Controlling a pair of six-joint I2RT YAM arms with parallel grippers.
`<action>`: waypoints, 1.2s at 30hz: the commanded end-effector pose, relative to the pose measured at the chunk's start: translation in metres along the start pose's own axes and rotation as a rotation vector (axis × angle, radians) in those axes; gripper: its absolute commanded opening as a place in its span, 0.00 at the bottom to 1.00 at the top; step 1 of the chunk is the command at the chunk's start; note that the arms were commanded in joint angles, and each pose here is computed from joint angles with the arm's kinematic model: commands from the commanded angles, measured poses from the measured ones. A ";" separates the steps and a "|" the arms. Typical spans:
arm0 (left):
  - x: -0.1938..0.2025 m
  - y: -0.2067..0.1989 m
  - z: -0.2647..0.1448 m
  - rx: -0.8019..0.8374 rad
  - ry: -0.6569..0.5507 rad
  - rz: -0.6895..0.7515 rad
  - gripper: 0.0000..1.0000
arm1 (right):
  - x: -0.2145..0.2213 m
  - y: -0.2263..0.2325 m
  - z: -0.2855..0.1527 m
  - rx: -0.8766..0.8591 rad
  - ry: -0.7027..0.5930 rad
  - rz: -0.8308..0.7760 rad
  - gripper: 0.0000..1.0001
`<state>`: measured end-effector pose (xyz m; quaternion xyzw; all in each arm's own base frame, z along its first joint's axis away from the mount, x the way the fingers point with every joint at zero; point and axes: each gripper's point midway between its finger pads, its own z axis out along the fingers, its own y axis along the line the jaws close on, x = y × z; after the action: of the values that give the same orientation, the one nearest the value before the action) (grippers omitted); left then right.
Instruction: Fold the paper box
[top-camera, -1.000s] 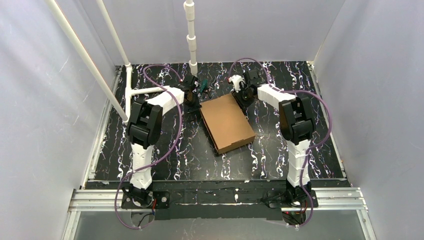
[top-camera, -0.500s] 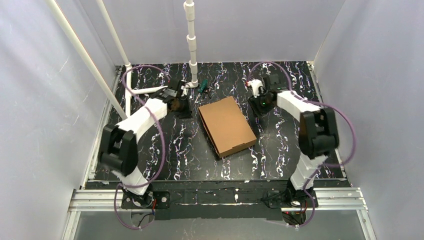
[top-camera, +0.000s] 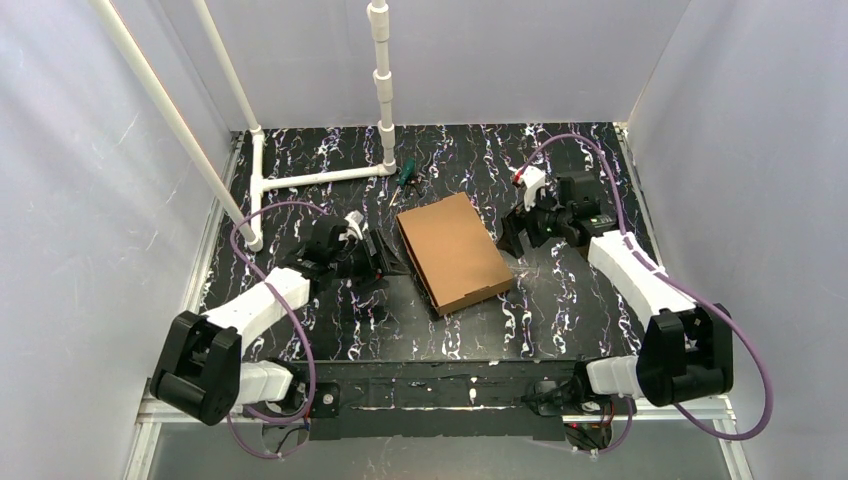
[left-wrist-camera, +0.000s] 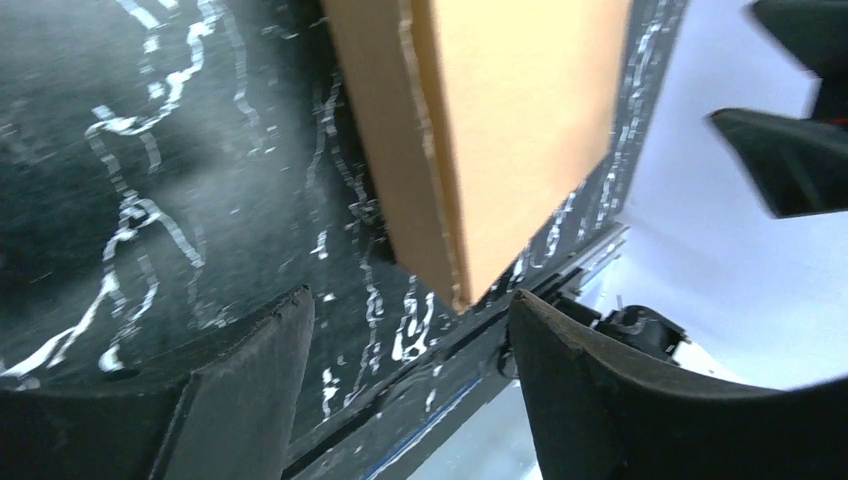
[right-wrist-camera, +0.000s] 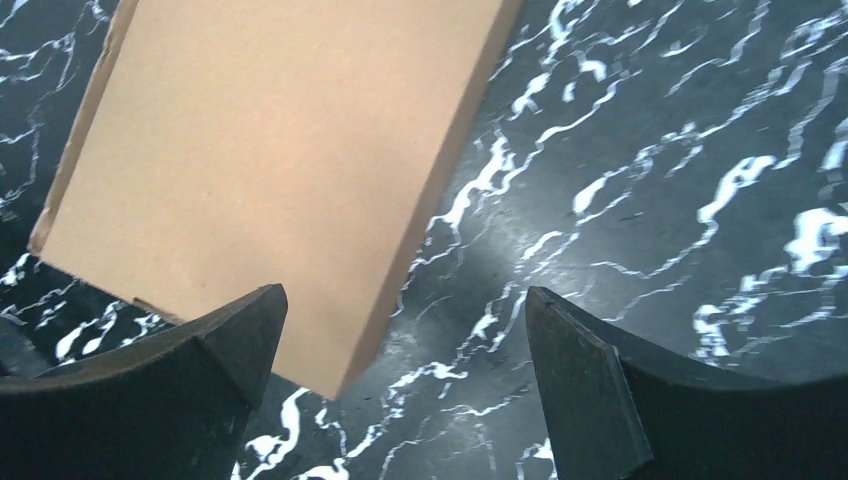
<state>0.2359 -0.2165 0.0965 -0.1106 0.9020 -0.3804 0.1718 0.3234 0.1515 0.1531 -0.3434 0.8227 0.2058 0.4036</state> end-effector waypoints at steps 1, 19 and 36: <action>-0.013 -0.046 0.001 0.161 -0.032 0.011 0.71 | 0.002 0.015 0.014 -0.077 -0.025 0.110 0.98; -0.022 -0.037 0.066 0.149 0.054 -0.046 0.76 | 0.068 0.012 0.055 -0.159 0.101 0.462 0.81; -0.031 -0.055 0.072 0.218 0.048 -0.068 0.74 | 0.092 0.003 0.051 -0.262 0.104 0.721 0.50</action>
<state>0.2871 -0.2789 0.0624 -0.1437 0.8759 -0.4449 0.1192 0.3104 0.1565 0.0656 -0.1171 0.8709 0.4147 0.2364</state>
